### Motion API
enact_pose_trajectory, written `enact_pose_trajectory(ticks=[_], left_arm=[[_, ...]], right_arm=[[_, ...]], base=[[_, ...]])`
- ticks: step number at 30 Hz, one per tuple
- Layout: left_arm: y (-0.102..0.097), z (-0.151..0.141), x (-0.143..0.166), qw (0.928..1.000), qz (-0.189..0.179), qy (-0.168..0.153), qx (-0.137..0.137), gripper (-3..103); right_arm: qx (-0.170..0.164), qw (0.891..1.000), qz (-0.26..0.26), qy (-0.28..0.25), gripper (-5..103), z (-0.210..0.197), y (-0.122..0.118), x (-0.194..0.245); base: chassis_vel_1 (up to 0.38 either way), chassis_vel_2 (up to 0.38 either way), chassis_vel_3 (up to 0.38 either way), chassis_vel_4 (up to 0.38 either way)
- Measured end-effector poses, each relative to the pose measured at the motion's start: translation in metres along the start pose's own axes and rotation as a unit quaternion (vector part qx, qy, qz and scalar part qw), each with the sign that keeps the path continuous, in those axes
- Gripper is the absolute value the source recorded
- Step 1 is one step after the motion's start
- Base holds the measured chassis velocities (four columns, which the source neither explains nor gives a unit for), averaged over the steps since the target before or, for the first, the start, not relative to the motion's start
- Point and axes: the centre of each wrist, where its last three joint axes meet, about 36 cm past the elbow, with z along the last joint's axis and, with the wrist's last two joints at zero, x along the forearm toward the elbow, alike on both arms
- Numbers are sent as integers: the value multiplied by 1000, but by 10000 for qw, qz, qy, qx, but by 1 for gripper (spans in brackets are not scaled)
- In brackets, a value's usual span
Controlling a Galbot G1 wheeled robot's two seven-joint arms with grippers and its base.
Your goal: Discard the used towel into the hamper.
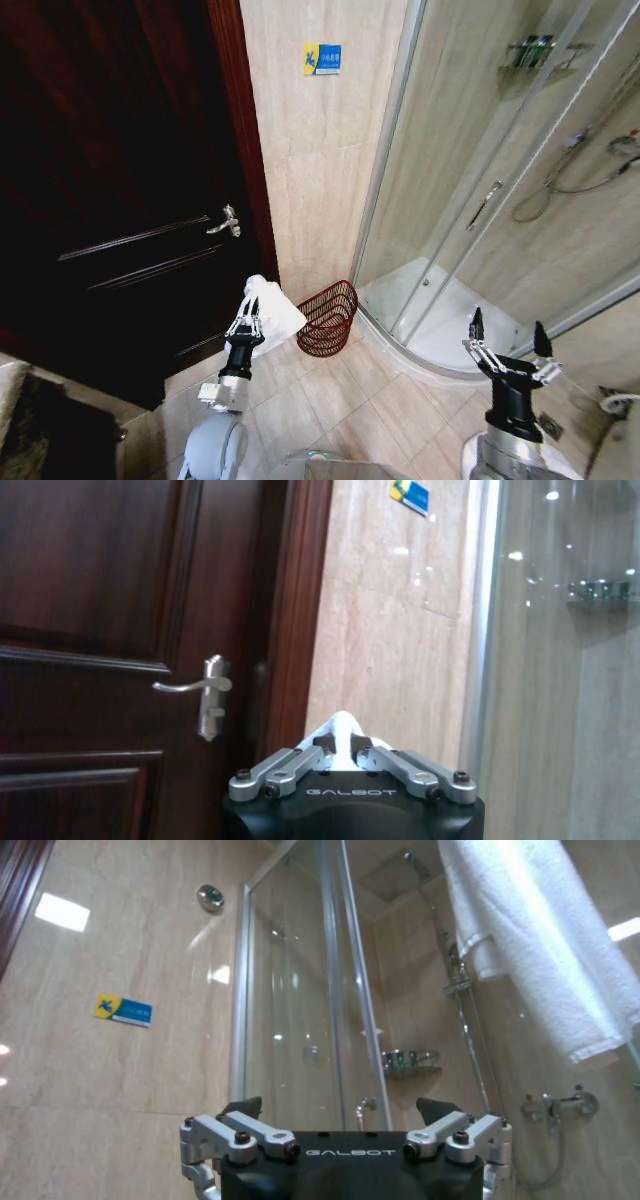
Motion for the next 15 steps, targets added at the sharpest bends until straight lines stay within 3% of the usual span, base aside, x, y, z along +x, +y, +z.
enact_pose_trajectory(ticks=[15], left_arm=[[-1, 4, -1, 9999, -108, -39, 23, 7]], right_arm=[[-52, 10000, -23, -14, 100, -3, 4, -1]], base=[[-38, -39, -35, -41]])
